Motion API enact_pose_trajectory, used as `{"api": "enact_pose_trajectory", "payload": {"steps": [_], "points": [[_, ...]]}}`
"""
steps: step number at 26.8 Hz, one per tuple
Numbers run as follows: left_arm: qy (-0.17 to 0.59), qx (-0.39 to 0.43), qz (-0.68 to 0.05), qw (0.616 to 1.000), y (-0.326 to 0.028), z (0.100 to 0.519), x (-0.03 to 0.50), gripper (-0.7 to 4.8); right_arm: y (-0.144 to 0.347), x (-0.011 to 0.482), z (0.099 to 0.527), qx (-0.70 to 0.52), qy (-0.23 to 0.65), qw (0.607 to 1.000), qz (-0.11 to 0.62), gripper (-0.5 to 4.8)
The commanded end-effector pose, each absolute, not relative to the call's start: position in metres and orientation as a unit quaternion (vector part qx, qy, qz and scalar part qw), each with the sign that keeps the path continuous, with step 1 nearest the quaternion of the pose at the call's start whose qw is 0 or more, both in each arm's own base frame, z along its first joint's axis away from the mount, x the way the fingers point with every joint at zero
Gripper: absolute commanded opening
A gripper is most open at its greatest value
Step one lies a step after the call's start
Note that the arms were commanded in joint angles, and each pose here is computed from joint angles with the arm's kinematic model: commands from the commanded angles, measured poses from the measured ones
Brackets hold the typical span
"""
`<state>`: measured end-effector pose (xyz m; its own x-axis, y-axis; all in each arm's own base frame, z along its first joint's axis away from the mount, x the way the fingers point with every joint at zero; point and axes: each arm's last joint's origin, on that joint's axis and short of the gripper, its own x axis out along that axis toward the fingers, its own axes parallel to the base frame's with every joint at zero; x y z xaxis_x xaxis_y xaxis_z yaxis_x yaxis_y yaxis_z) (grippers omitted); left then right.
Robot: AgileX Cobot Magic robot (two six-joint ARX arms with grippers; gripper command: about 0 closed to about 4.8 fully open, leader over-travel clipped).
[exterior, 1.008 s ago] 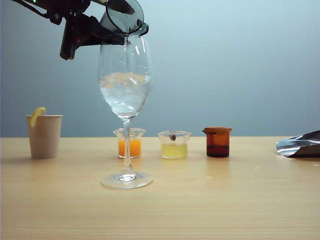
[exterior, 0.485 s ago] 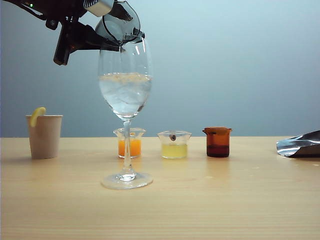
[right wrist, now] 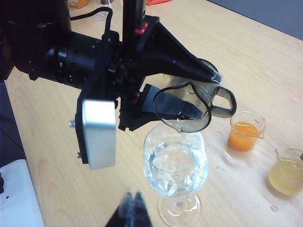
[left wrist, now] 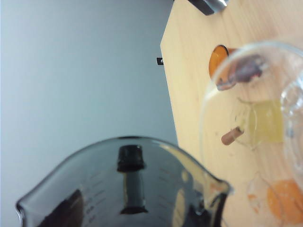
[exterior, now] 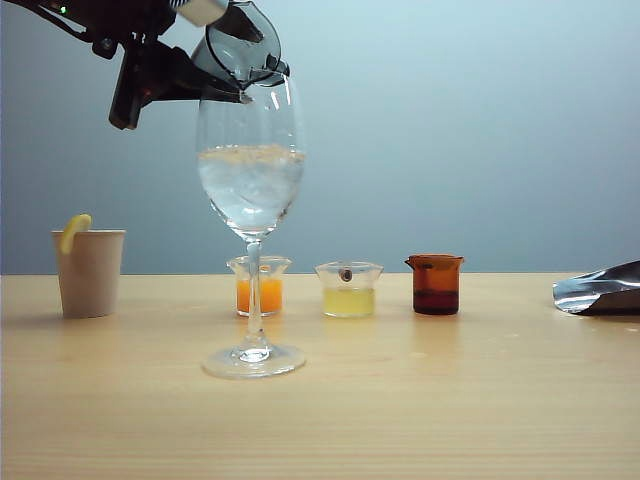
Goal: Pick up the first measuring cup from the left, pour the coconut rum inside into the goblet, and finally put the measuring cup back in its original place.
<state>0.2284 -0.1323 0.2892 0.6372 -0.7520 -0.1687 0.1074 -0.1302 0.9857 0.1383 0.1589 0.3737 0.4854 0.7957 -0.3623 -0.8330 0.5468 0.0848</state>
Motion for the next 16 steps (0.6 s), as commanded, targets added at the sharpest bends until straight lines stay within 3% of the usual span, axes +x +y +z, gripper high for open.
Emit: {"api": "enact_pose_trajectory", "payload": {"steps": [1,7,10,16], "points": [[-0.235,0.604,-0.352,0.675,-0.133,0.297,0.228,1.43,0.159,0.138,0.377,-0.049,0.171,0.862,0.475,-0.09],[-0.169,0.435,-0.359,0.808,-0.131,0.304,0.23,1.43,0.159,0.139,0.379,-0.045,0.161,0.864,0.475,-0.09],[-0.125,0.37,-0.349,0.852,-0.13,0.304,0.231,1.43,0.161,0.141,0.383,-0.035,0.138,0.867,0.477,-0.09],[-0.052,0.307,-0.308,0.899,-0.104,0.292,0.253,1.43,0.169,0.148,0.383,-0.029,0.121,0.869,0.479,-0.09]]}}
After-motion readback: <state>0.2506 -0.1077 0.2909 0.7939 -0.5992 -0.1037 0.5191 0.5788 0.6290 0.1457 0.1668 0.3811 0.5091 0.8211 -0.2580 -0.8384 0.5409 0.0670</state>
